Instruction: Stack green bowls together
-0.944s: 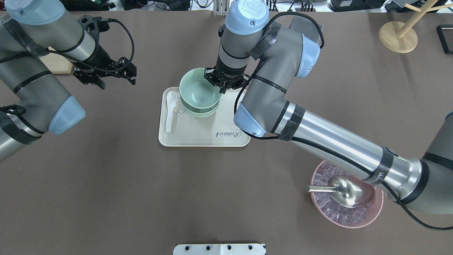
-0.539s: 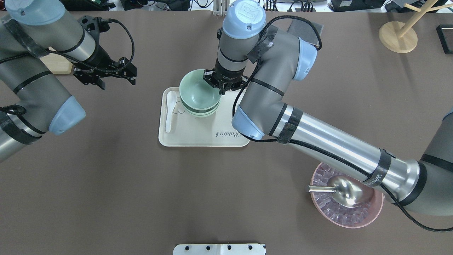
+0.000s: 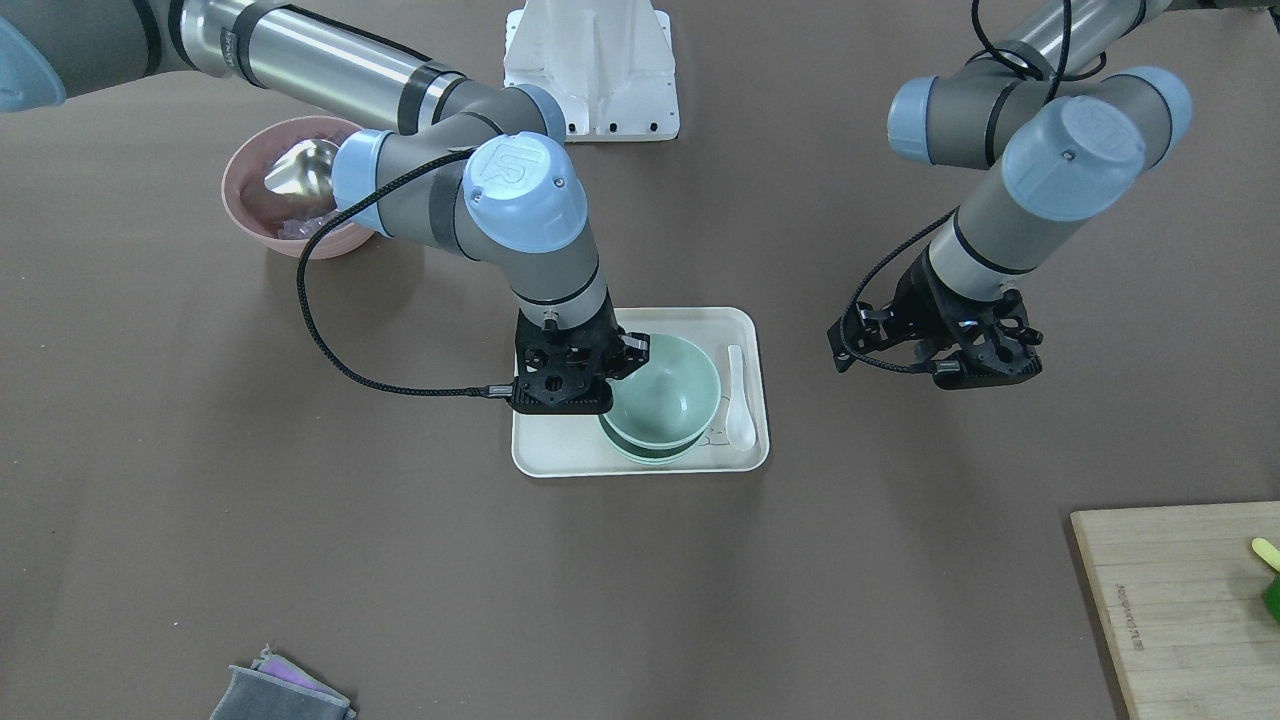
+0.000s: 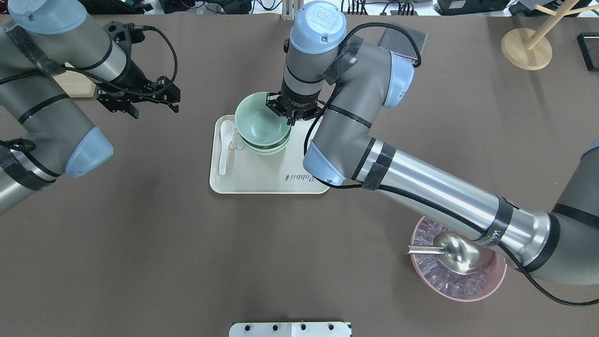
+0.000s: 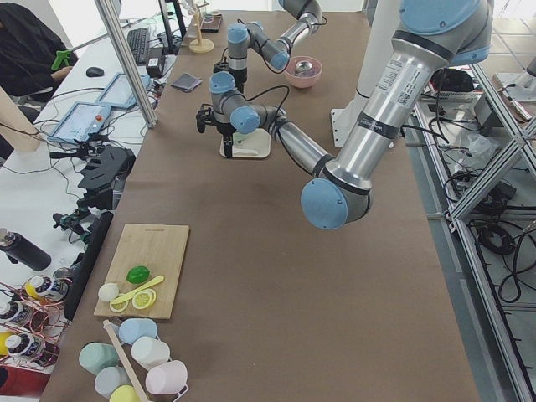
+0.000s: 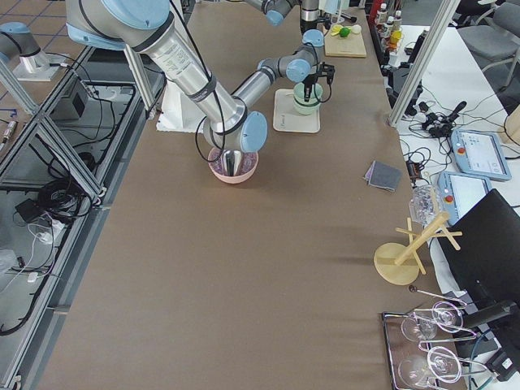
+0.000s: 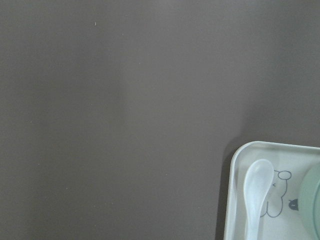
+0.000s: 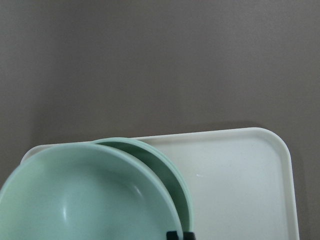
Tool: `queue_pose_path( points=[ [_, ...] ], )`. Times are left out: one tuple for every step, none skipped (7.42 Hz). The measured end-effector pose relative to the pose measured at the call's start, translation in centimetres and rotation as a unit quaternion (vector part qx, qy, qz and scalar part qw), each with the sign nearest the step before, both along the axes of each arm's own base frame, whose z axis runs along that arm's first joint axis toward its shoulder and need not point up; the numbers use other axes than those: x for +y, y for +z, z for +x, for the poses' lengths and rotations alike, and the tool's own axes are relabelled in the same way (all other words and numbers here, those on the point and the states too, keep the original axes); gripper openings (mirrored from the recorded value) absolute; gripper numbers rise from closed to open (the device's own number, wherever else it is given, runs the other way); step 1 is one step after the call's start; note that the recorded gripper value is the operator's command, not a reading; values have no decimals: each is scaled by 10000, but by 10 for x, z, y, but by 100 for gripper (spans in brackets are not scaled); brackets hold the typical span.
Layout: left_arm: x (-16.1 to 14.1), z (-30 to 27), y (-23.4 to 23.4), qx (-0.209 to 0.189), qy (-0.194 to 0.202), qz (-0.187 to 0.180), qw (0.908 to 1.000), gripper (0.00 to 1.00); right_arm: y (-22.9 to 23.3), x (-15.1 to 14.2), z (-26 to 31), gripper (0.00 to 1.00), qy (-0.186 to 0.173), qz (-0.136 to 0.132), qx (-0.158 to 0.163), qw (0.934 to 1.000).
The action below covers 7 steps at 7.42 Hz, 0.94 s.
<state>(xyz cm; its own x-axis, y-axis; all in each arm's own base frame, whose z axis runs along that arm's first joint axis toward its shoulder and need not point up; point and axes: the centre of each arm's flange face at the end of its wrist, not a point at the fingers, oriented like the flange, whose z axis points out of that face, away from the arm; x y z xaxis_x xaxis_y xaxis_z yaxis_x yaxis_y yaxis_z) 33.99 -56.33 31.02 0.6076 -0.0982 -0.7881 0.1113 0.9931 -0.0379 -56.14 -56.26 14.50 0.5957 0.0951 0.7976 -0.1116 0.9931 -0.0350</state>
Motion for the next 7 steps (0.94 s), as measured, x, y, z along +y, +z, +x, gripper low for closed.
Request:
queue_pose_path(
  points=[
    [0,0,0,2,-2,2,10000,98,2,-2,-2,0,-2,-4,9,10000],
    [0,0,-1,4,-1,5,10000,98,5,-3,-4,0,-3,-7,15,10000],
    [0,0,-1,5,1,6,10000,98,6,-4,-5,0,-4,-11,21,10000],
    [0,1,-1,5,3,7,10000,98,7,-4,-5,0,-4,-14,25,10000],
    [0,1,-1,3,3,4,10000,98,8,-4,-6,0,-7,-17,29,10000],
    [0,1,-1,4,4,5,10000,98,9,-4,-6,0,-9,-21,34,10000],
    [-1,1,-1,4,3,6,10000,98,9,-4,-7,0,-10,-24,38,10000]
  ],
)
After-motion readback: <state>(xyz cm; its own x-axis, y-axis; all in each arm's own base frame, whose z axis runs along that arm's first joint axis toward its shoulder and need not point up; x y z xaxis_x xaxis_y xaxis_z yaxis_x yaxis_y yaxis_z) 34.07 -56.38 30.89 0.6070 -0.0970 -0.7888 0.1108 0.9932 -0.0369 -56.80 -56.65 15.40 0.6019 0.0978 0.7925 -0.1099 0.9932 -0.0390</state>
